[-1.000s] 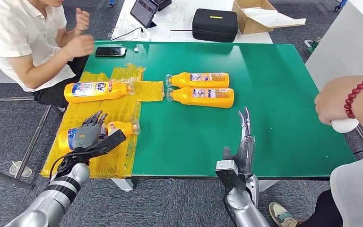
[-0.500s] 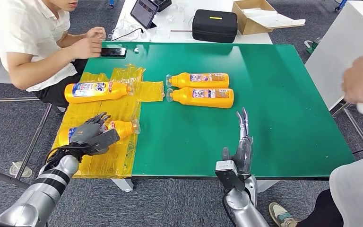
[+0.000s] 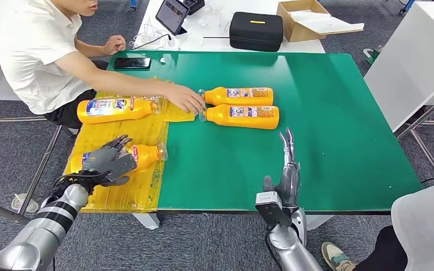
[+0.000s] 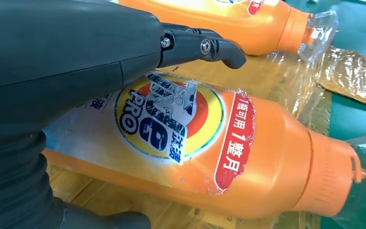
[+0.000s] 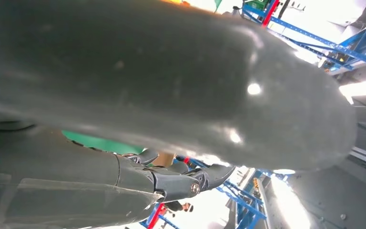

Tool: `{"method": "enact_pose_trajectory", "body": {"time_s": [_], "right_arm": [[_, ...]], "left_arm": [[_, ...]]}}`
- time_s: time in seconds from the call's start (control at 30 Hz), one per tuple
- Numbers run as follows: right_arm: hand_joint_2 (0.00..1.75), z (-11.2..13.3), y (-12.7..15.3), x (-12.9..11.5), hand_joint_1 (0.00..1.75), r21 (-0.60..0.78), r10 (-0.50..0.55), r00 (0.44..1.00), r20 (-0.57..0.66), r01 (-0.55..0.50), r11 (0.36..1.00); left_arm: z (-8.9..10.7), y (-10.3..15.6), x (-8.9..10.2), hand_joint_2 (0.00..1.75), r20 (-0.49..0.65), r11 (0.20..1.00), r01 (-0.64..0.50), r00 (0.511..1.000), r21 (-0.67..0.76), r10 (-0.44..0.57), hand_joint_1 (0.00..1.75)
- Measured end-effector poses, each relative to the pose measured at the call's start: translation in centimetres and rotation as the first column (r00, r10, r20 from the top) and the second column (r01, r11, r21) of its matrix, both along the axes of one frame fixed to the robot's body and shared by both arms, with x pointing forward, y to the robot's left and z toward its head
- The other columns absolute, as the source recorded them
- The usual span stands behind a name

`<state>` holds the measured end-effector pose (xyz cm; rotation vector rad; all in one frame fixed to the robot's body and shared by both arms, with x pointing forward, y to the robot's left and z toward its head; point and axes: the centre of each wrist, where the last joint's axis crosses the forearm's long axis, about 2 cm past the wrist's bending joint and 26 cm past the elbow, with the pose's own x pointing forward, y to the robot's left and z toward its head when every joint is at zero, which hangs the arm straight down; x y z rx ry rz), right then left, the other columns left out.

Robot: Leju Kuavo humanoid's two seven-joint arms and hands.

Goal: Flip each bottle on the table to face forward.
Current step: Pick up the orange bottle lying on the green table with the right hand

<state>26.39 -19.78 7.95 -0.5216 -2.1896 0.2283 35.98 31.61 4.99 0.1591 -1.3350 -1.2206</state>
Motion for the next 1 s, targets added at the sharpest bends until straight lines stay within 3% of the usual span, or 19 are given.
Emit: {"method": "enact_pose_trajectory", "body": {"time_s": [0.13, 0.27, 0.37, 0.5, 0.63, 0.77, 0.87, 1.0], "right_arm": [[0.00, 0.0, 0.0, 0.0, 0.00, -0.007, 0.004, 1.000, 0.000, -0.004, 1.000], [0.00, -0.1, 0.0, 0.0, 0.00, -0.009, 0.004, 1.000, 0.000, -0.004, 1.000], [0.00, -0.1, 0.0, 0.0, 0.00, -0.019, 0.006, 1.000, 0.002, -0.006, 1.000], [0.00, -0.3, -0.3, -0.2, 0.00, -0.039, -0.004, 1.000, 0.002, 0.004, 0.999], [0.00, -0.7, -0.9, -0.6, 0.00, -0.064, -0.025, 1.000, -0.007, 0.025, 0.998], [0.00, -1.3, -1.4, -1.3, 0.00, -0.090, -0.049, 0.999, -0.018, 0.048, 0.995], [0.00, -1.4, -1.5, -1.5, 0.00, -0.097, -0.058, 0.998, -0.020, 0.056, 0.994], [0.00, -1.5, -1.7, -1.6, 0.00, -0.151, -0.054, 0.999, -0.007, 0.052, 0.987]], "left_arm": [[-0.2, -0.9, -0.4, 0.00, 0.070, 0.998, -0.003, 0.998, -0.056, 0.007, 0.00], [-0.3, -2.5, -1.1, 0.00, 0.092, 0.989, 0.039, 0.995, -0.145, -0.025, 0.00], [-0.3, -4.0, -1.9, 0.00, 0.172, 0.981, 0.073, 0.984, -0.178, -0.042, 0.00], [0.6, -7.1, -3.1, 1.75, 0.326, 0.958, 0.083, 0.945, -0.275, 0.012, 0.00], [2.2, -10.9, -4.8, 1.75, 0.391, 0.898, 0.100, 0.917, -0.427, 0.083, 0.00], [4.7, -15.1, -7.1, 1.75, 0.522, 0.840, 0.159, 0.837, -0.518, 0.163, 0.00], [6.1, -17.1, -8.4, 1.75, 0.587, 0.809, 0.200, 0.783, -0.552, 0.207, 0.00], [7.6, -18.8, -9.8, 1.75, 0.610, 0.758, 0.249, 0.756, -0.603, 0.238, 0.00]]}}
